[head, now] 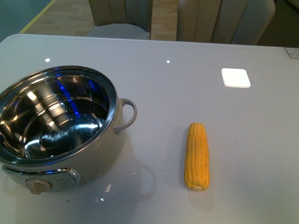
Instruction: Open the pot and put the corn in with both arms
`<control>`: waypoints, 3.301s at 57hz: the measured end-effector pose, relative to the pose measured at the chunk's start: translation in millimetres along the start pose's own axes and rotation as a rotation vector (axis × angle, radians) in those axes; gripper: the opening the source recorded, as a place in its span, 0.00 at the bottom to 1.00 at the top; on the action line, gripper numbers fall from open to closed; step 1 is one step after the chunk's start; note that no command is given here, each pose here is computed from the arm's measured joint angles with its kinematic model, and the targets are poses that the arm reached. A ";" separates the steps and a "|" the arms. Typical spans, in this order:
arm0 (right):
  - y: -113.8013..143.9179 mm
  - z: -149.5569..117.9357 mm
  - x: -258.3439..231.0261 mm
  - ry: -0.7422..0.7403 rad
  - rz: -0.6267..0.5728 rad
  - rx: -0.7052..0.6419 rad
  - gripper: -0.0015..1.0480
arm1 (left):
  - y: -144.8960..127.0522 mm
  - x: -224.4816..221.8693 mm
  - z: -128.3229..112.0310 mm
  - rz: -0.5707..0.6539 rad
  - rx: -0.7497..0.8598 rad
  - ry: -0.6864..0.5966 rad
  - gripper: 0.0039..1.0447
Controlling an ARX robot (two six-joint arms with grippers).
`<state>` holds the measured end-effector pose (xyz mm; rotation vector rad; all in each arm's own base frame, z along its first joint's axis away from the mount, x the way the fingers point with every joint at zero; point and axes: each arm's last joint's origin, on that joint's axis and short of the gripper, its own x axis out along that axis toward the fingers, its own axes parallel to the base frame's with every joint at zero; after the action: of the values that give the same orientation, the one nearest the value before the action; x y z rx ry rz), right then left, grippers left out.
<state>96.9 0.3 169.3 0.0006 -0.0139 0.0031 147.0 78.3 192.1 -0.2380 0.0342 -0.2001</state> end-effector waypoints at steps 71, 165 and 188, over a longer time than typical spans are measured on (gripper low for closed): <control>0.0 0.0 0.0 0.000 0.000 0.000 0.92 | -76.4 -21.5 -41.1 0.201 0.231 -0.048 0.03; 28.5 -29.3 79.7 0.646 -0.091 0.084 0.92 | -78.1 -32.8 -44.6 0.202 0.232 -0.043 0.94; 73.1 -100.1 150.9 0.849 -0.015 0.004 0.92 | -78.1 -32.8 -44.6 0.202 0.232 -0.043 0.94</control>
<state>248.9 73.9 71.3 0.0035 0.8348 -0.0114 97.2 0.2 167.7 -0.0063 -0.0082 0.0026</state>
